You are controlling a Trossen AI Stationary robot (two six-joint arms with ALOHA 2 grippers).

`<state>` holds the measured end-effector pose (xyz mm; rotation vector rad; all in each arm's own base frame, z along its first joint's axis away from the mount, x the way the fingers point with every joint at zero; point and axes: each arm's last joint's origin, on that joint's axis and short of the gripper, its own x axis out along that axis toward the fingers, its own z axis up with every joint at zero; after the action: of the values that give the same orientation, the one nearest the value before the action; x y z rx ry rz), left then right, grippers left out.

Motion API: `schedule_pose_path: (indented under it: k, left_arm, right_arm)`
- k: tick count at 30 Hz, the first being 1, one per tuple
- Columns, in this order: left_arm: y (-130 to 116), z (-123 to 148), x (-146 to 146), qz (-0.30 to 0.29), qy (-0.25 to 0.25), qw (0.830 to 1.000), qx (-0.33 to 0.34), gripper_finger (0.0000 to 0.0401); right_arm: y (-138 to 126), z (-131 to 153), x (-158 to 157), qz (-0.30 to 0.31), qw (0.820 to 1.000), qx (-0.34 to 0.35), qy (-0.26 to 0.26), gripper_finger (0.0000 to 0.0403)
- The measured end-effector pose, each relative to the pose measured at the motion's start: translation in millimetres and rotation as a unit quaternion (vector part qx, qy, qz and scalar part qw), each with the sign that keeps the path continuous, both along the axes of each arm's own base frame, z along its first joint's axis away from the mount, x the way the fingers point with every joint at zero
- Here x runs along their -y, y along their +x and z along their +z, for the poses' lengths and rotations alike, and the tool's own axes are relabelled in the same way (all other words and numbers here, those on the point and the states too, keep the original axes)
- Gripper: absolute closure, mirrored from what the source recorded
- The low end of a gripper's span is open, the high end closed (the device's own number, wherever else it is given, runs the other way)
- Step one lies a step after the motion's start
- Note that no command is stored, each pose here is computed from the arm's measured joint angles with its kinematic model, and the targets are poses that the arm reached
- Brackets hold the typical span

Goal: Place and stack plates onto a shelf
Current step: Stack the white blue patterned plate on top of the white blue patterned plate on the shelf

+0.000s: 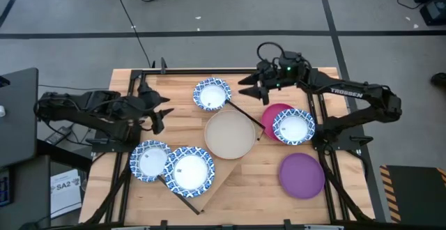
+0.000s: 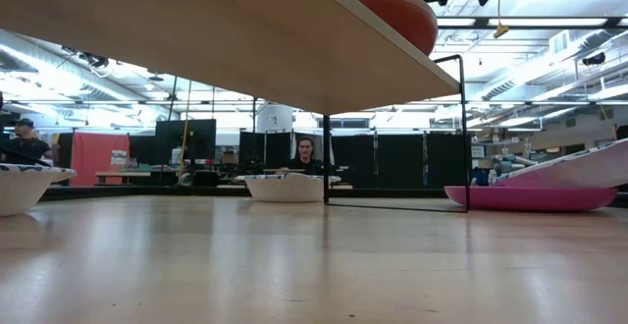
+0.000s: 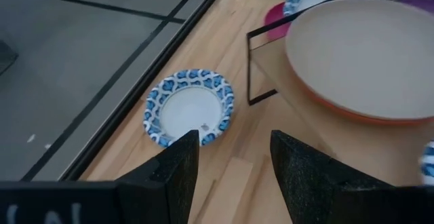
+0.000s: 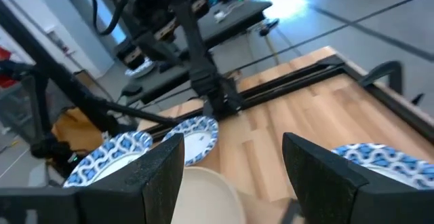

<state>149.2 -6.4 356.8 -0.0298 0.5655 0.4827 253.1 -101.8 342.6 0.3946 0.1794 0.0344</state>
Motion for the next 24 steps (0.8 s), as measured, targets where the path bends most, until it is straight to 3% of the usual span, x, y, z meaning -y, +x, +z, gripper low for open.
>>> schedule_pose_path:
  k: [11,19,24]
  left_arm:
    - [12,-3,-34,0.019,-0.032,0.999,-0.016,0.0212]
    - [23,-10,-81,0.06,-0.049,0.997,-0.022,0.0212]
    - [34,-21,-119,0.054,-0.076,0.995,-0.019,0.0212]
  right_arm:
    - [-15,4,16,-0.04,0.999,-0.004,0.001,0.0149]
    - [-17,-3,16,-0.033,0.999,-0.034,-0.024,0.0149]
    - [-17,-5,15,-0.032,0.998,-0.043,-0.019,0.0149]
